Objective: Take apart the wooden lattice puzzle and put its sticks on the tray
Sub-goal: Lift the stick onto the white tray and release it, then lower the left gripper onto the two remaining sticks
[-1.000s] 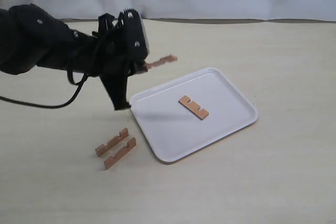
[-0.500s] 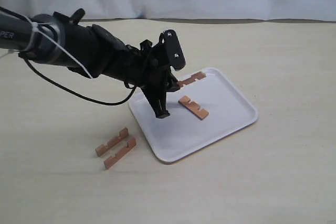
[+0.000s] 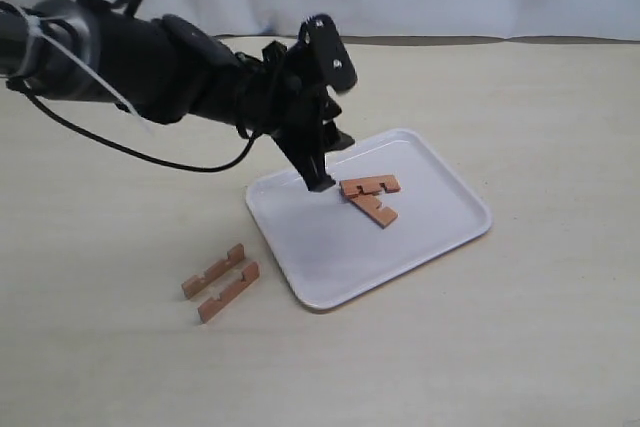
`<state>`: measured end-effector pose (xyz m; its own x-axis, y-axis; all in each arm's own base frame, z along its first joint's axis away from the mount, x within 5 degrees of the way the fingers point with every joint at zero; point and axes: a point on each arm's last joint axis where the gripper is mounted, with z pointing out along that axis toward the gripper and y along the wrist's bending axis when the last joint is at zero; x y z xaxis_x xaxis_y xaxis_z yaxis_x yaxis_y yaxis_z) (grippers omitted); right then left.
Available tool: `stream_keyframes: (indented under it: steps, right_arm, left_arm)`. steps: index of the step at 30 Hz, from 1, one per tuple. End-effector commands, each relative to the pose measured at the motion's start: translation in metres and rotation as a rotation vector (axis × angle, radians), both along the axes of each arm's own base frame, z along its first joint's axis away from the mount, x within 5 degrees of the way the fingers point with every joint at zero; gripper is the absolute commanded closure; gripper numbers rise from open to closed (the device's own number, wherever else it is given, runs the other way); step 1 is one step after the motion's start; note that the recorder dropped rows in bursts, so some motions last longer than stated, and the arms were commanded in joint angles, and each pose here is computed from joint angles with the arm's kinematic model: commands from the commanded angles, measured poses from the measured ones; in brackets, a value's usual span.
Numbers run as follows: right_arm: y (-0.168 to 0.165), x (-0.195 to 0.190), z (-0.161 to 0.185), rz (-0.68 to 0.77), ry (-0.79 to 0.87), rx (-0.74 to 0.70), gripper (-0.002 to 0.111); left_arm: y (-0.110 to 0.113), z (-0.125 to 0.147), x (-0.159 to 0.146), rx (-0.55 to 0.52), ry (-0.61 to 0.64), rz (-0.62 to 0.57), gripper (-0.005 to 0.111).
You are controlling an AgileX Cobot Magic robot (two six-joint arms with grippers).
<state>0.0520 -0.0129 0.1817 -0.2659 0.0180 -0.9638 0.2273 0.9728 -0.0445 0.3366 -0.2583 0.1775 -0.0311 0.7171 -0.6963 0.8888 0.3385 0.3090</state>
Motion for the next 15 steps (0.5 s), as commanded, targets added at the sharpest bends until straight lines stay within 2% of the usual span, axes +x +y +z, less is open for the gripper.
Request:
stream_keyframes:
  steps: [1,3,6,8,11,13,15]
  right_arm:
    - [0.000,0.000,0.000,-0.004,-0.007,-0.002,0.104]
    - [0.000,0.000,0.000,-0.004,-0.007,-0.002,0.104]
    - [0.000,0.000,0.000,-0.004,-0.007,-0.002,0.104]
    - [0.000,0.000,0.000,-0.004,-0.007,-0.002,0.104]
    - [0.000,0.000,0.000,-0.004,-0.007,-0.002,0.104]
    - [0.000,0.000,0.000,-0.004,-0.007,-0.002,0.104]
    - [0.000,0.000,0.000,-0.004,-0.007,-0.002,0.104]
  left_arm:
    - [0.008,0.042,-0.006,-0.073,-0.001,0.054,0.064]
    - [0.016,0.049,-0.012,-0.030,0.038,0.031,0.064]
    - [0.031,0.044,-0.018,0.134,0.121,0.045,0.064]
    - [0.044,0.037,-0.022,0.252,0.219,0.131,0.064]
    - [0.063,0.030,-0.024,0.435,0.277,0.259,0.064]
    - [0.071,0.029,-0.025,0.485,0.320,0.359,0.064]
    - [0.074,0.028,-0.028,0.480,0.383,0.439,0.064]
